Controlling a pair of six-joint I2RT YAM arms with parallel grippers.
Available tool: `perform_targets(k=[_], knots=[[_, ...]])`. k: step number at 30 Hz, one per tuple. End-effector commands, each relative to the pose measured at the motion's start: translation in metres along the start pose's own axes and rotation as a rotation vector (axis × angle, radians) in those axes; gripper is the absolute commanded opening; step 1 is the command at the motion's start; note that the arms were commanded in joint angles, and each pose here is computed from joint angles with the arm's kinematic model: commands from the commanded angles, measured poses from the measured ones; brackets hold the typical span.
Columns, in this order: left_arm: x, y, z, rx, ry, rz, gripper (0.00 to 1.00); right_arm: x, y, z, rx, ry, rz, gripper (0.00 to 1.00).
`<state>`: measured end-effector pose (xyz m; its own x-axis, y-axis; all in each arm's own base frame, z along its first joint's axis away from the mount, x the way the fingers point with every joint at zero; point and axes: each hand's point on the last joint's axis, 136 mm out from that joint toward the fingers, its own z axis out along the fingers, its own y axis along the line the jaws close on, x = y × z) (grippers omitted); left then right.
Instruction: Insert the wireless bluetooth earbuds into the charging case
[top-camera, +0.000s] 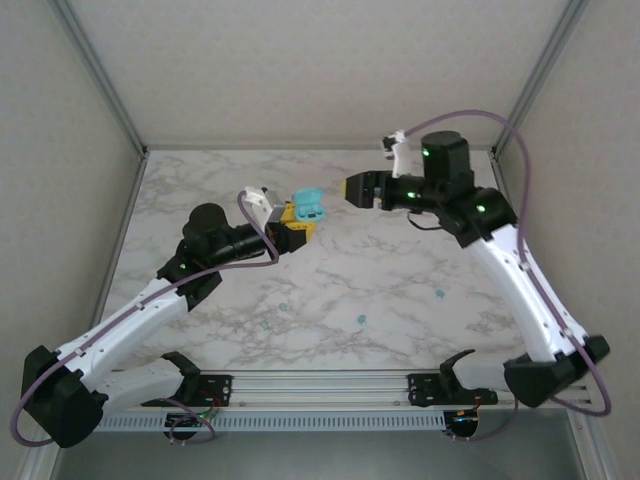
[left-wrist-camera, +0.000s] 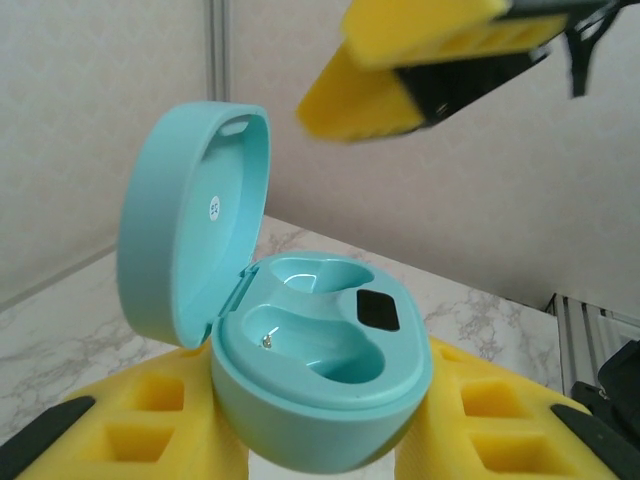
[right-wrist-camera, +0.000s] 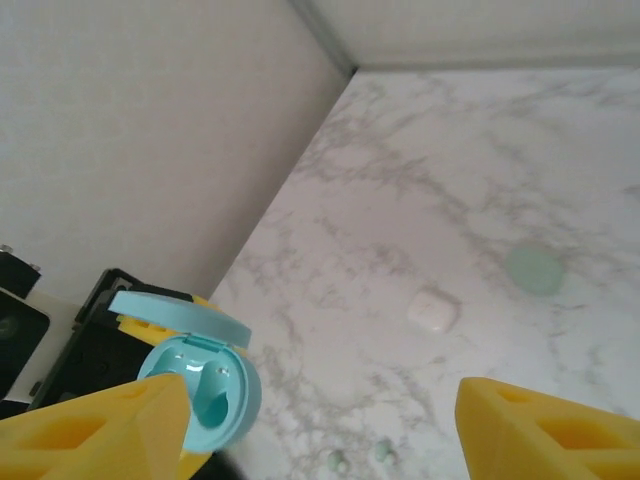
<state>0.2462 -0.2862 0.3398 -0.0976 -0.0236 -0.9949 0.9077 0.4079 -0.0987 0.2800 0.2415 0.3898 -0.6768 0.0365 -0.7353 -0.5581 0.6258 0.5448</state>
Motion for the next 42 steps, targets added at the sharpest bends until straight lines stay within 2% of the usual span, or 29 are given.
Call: perform_targets(k=[1, 3, 7, 11, 14, 15, 18, 23, 30, 42], knots=[[-0.014, -0.003, -0.004, -0.007, -0.058, 0.010, 0.23, 0.013, -0.037, -0.025, 0.191, -0.044, 0.072, 0.64], [-0.014, -0.003, -0.004, -0.008, -0.059, 0.010, 0.24, 0.031, -0.068, -0.032, 0.315, -0.013, 0.155, 0.63], [-0.015, -0.004, -0.006, -0.007, -0.062, 0.012, 0.24, 0.096, -0.153, -0.046, 0.623, 0.123, 0.402, 0.60], [-0.014, -0.005, -0.006, 0.000, -0.067, 0.004, 0.24, 0.160, -0.222, -0.062, 0.774, 0.226, 0.618, 0.58], [-0.015, -0.007, -0.009, 0.001, -0.074, 0.003, 0.24, 0.189, -0.249, -0.067, 0.809, 0.307, 0.689, 0.55], [-0.016, -0.007, -0.010, 0.001, -0.075, 0.002, 0.24, 0.194, -0.248, -0.059, 0.769, 0.348, 0.690, 0.55], [-0.016, -0.007, -0.011, -0.003, -0.073, 0.006, 0.24, 0.206, -0.221, -0.018, 0.529, 0.420, 0.755, 0.49], [-0.019, -0.006, -0.013, -0.018, -0.082, 0.017, 0.24, 0.253, -0.203, 0.007, 0.640, 0.589, 0.701, 0.47], [-0.019, -0.007, -0.017, -0.030, -0.082, 0.028, 0.23, 0.296, -0.180, 0.044, 0.651, 0.683, 0.676, 0.44], [-0.019, -0.007, -0.019, -0.030, -0.083, 0.026, 0.23, 0.329, -0.167, 0.070, 0.697, 0.796, 0.624, 0.41]])
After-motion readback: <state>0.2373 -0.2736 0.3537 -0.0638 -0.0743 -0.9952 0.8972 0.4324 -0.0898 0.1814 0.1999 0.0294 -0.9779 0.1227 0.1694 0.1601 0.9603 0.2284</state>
